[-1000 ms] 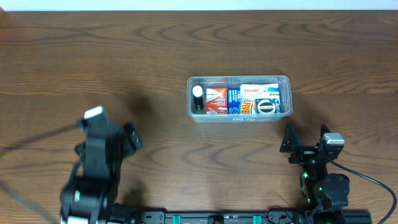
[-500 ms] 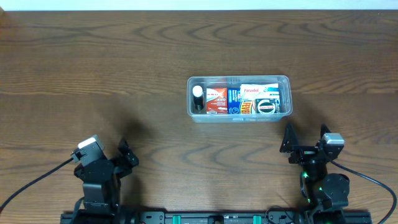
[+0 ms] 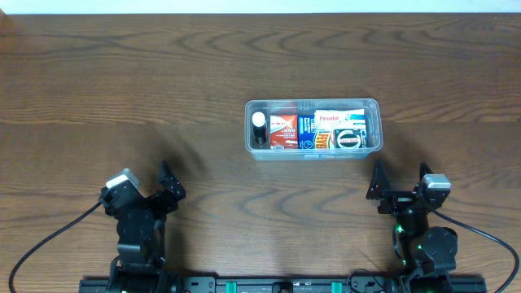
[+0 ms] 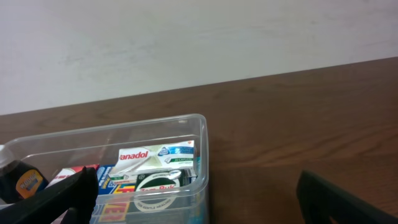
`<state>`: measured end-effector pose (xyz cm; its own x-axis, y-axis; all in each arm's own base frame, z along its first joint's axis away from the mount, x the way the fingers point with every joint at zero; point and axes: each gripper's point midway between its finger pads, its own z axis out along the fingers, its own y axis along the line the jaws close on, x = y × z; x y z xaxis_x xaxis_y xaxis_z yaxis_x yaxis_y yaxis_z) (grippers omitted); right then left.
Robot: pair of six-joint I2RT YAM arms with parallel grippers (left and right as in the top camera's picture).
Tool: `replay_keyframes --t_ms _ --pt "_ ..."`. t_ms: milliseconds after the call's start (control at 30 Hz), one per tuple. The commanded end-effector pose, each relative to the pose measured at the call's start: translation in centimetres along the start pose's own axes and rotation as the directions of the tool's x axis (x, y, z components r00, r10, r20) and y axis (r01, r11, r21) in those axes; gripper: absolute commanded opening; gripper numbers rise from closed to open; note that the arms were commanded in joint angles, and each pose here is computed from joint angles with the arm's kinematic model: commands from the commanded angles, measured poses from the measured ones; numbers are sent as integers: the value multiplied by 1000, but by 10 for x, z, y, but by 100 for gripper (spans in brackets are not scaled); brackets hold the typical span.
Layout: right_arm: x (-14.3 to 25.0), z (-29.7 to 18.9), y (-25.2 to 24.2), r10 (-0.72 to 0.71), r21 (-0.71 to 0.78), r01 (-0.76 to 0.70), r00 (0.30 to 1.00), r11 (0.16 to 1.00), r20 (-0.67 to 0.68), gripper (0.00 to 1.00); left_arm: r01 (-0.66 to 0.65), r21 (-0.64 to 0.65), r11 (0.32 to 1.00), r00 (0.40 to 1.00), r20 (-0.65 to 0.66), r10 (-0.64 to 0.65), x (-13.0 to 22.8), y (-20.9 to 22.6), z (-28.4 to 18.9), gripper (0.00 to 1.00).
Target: Pack container
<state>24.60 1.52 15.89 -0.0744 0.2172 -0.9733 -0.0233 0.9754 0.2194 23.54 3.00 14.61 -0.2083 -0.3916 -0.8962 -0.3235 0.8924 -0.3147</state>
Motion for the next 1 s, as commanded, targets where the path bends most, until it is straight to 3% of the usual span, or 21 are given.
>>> replay_keyframes --t_ms 0,433,967 --pt "0 0 -2 -6 8 6 1000 1000 1 99 -6 -14 1000 1000 25 6 1 5 2 98" --pt "0 0 -2 -6 8 6 1000 1000 1 98 14 -28 1000 997 72 -12 1 16 1 98" --pt "0 0 -2 -6 8 6 1000 1000 1 99 -156 5 988 984 91 155 -4 11 -2 98"
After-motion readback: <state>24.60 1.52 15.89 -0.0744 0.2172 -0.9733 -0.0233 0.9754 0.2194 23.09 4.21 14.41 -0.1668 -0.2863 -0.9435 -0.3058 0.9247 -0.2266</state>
